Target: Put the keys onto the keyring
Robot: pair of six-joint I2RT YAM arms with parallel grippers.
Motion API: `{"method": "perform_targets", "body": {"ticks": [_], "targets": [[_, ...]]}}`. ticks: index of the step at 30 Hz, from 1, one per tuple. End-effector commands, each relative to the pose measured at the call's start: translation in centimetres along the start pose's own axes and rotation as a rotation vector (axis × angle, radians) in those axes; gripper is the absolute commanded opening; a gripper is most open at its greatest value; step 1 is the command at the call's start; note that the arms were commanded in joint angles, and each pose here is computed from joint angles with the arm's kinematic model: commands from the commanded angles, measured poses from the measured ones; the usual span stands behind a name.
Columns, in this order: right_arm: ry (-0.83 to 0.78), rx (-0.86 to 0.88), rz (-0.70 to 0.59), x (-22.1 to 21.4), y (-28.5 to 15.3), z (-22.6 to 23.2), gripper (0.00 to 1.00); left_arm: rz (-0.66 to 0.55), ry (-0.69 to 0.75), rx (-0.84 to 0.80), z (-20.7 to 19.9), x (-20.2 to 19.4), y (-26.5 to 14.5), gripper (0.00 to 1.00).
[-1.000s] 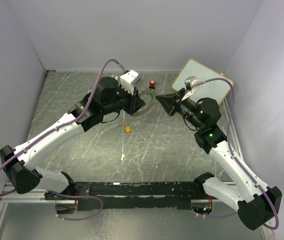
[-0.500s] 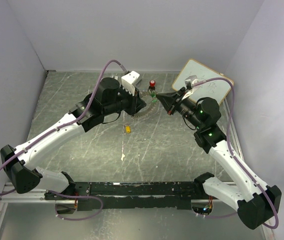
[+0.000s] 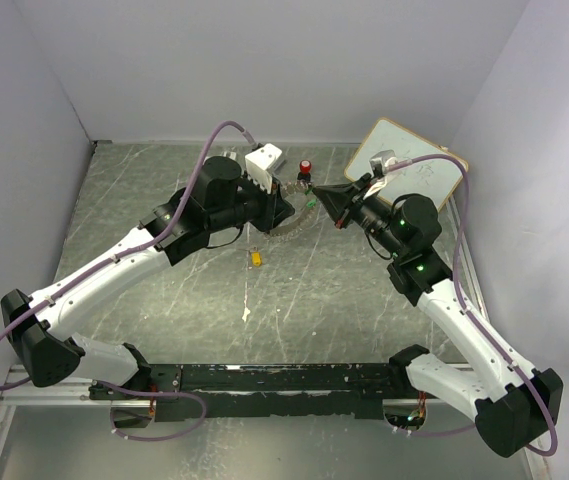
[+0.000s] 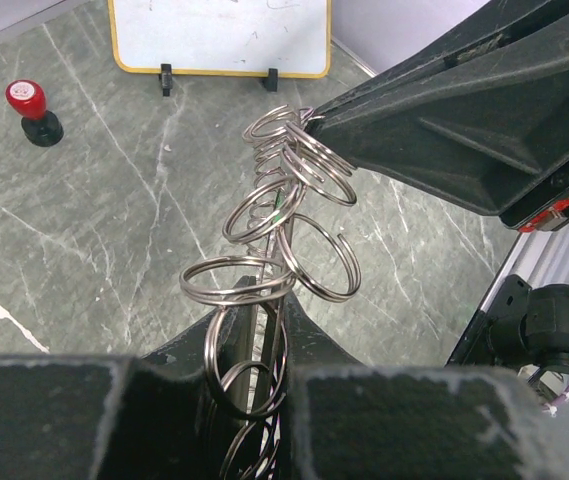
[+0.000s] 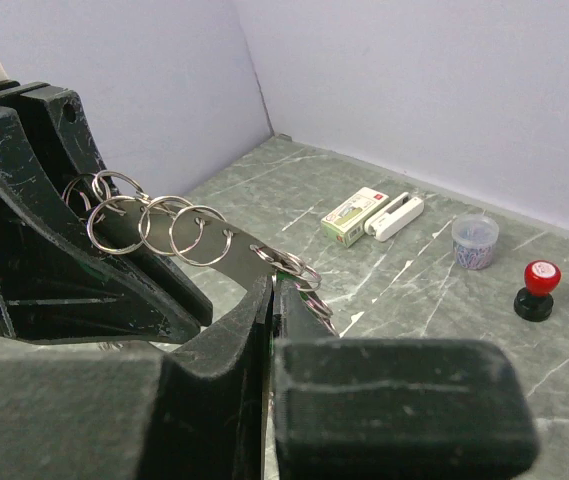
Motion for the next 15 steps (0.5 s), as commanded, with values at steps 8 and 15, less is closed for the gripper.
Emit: {"method": "perform_targets", "body": {"ticks": [8,15], "targets": [[0.004,-0.066,-0.060,2.3,0.2,-0.9,0.00,-0.064,0.029,-0.031,-1.2,1.8,-0.4,0.07],[0.017,-0.098,-0.047,1.9,0.1,-1.4,0.00,-0.076,0.033,-0.029,-1.2,2.1,-0.7,0.07]]}}
Point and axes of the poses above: each gripper's point midway between its finger pads, its own y axis out along the fingers, its own z axis along the line the jaws close on, x = y × z, the point moved 1 cm from there along -y, back along the fingers, and after that the axes turned 4 degrees about -y, right-handed, at the moved point
